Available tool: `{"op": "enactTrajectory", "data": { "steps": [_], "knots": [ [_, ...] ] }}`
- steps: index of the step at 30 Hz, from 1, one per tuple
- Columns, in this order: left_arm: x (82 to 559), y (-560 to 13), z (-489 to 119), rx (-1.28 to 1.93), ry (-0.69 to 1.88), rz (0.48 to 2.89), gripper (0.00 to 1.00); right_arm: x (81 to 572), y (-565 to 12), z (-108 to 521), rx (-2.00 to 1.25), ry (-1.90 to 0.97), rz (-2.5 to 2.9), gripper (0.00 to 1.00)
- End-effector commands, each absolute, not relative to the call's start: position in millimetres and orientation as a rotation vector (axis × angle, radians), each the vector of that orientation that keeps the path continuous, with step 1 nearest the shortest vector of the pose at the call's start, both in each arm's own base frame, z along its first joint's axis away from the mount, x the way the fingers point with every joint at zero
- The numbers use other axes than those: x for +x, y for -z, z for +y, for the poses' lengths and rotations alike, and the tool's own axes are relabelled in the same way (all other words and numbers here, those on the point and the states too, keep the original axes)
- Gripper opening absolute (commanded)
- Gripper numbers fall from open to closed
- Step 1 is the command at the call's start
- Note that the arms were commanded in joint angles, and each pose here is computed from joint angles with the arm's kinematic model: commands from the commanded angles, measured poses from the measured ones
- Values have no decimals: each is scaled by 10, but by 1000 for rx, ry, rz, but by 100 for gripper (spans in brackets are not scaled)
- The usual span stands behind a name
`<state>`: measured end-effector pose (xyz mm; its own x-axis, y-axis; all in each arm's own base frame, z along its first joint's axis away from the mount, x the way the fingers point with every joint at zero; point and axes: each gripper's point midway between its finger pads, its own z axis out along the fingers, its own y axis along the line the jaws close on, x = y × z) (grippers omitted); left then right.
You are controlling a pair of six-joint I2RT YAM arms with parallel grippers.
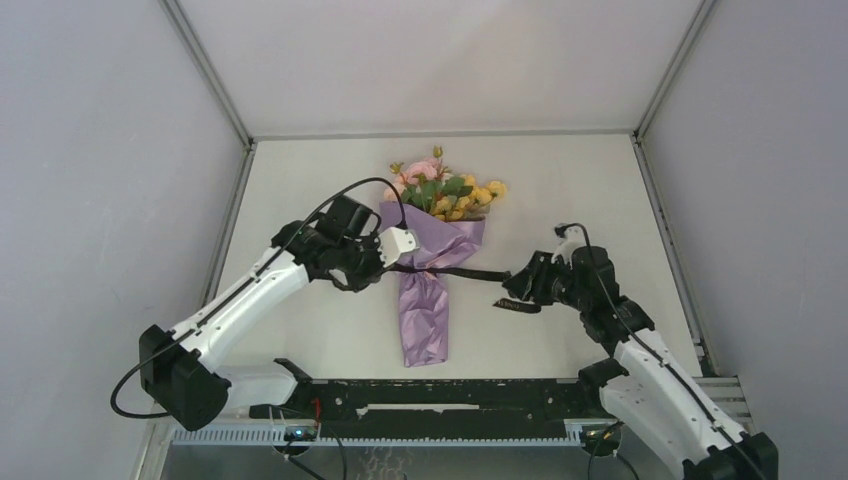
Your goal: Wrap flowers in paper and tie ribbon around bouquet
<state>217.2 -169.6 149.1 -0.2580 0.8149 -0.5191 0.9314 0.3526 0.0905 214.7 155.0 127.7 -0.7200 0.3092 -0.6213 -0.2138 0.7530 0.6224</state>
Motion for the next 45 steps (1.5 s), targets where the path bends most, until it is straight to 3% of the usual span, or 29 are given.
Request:
{"op": "enactTrajectory", "data": {
  "steps": [1,8,14,19,27,32,37,45],
  "knots": [
    [1977,-1817,-1925,1474,504,2101,0,1988,-1596,1544,-87,-716,2205,53],
    [2017,-1891,-2087,1398,545,2073,1,1859,-2362,2260,-614,-912,1771,57],
    [2016,-1881,-1830,1299,399,2251,3,1743,-2747,2843,-995,-1101,1349,59],
    [1911,-1732,-1653,1355,327,2289,1,1903,-2715,2993,-1174,-986,1116,64],
    [2154,-1800,-2099,1400,453,1911,0,2060,-2484,3138,-1347,-1004,897,74],
    [2142,-1787,-2388,1461,553,1589,0,2240,-2131,3380,-1414,-993,965,72],
    [2329,-1607,-2497,1456,639,1569,0,2336,-1987,3644,-1448,-1046,977,71],
    [2351,-1461,-2463,1418,684,1556,0,2406,-1812,3673,-1529,-1091,1053,60]
  ]
}}
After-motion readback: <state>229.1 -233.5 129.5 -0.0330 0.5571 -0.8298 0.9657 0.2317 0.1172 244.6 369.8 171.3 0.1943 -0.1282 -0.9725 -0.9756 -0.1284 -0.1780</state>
